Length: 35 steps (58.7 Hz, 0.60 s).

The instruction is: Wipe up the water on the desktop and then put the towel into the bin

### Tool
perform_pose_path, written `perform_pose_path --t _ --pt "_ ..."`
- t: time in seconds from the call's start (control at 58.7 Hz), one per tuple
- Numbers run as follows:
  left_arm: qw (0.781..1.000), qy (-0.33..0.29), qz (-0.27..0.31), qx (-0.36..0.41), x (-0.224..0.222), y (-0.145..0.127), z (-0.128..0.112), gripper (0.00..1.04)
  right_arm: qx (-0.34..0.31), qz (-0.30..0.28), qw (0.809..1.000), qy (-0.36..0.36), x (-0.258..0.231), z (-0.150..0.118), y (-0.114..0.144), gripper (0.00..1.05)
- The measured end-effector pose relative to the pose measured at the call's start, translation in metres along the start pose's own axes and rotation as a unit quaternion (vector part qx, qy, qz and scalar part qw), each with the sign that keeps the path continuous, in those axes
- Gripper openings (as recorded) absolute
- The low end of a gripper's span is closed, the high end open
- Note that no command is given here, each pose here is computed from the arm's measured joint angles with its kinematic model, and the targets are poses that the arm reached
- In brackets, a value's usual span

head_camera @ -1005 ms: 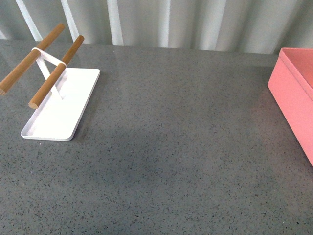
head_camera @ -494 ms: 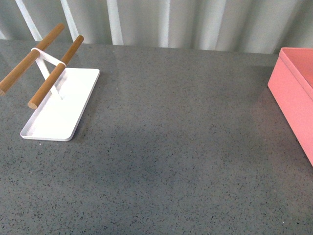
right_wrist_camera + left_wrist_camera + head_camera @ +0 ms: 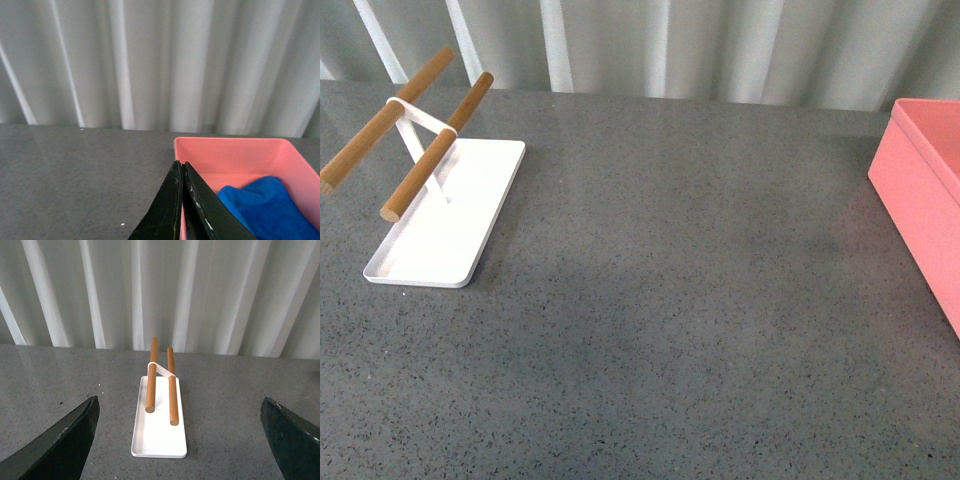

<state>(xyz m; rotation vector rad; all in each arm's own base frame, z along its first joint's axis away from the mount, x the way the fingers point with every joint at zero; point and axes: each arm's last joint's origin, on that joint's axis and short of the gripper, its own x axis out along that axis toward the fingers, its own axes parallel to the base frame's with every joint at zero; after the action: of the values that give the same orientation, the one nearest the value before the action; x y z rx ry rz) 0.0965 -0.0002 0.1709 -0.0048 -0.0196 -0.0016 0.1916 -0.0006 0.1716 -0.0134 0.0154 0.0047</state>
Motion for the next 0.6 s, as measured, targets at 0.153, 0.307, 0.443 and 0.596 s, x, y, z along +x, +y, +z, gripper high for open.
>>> perform_pose_path --t 0.153,0.307,0.443,0.596 --pt "1.000 0.000 0.000 0.000 0.000 0.000 0.000 0.98 0.000 -0.001 1.000 0.004 -0.016 -0.012 0.001 0.03" --pt "1.000 0.000 0.000 0.000 0.000 0.000 0.000 0.98 0.000 -0.002 1.000 0.000 -0.029 -0.010 0.001 0.03" --pt "1.000 0.000 0.000 0.000 0.000 0.000 0.000 0.98 0.001 -0.002 1.000 0.000 -0.038 -0.010 0.001 0.03" --pt "1.000 0.000 0.000 0.000 0.000 0.000 0.000 0.98 0.001 -0.002 1.000 -0.006 -0.046 -0.007 0.001 0.03"
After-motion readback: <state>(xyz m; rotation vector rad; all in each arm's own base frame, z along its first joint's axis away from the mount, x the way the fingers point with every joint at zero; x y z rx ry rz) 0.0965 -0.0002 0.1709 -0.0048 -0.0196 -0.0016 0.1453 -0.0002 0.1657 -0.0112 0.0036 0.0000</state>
